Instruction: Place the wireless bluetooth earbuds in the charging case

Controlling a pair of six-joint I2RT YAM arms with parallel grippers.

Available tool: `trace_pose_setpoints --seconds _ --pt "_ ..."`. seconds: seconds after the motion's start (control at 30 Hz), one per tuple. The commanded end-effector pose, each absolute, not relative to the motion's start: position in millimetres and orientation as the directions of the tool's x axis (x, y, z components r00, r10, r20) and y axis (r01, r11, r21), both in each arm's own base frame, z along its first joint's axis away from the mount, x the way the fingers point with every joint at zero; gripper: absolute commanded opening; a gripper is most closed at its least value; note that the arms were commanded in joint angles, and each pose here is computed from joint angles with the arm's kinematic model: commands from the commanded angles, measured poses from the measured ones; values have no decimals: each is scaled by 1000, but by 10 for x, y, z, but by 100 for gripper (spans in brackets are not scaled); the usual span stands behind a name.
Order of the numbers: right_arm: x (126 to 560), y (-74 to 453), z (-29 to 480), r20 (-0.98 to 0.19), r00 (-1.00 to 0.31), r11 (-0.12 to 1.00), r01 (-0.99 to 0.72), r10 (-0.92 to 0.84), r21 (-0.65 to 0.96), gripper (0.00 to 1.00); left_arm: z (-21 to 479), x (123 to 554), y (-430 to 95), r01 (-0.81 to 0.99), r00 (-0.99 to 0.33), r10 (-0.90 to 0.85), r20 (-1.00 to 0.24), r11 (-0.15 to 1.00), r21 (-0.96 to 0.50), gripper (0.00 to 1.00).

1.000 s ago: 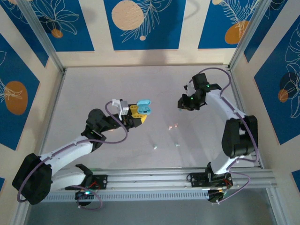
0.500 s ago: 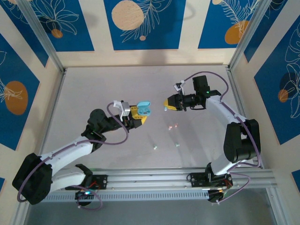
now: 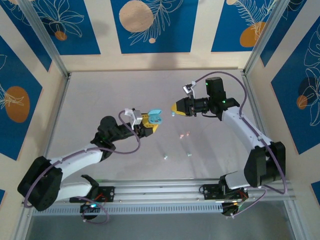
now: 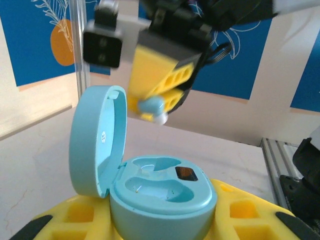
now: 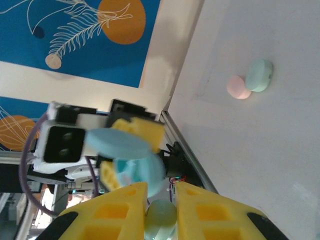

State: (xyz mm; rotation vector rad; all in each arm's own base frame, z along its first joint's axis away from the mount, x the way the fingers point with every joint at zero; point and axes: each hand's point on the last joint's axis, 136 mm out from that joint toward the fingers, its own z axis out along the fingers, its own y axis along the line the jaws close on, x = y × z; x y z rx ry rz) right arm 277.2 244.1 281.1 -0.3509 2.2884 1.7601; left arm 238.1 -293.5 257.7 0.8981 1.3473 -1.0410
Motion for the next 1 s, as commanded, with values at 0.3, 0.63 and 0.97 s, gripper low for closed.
trace_pose_setpoints --seconds 0.3,0.63,0.97 --pt "2418 2867 3243 -522 -849 316 -517 -75 795 22 2687 2438 -2992 948 68 -144 -987 319 19 22" --pt "2479 3059 3157 -560 -827 379 -536 -54 754 22 2739 2388 -3011 953 75 -155 -985 303 25 22" --pt "2540 3150 3106 -555 -832 399 -515 -17 759 22 2788 2391 -3011 952 77 -169 -983 307 22 22"
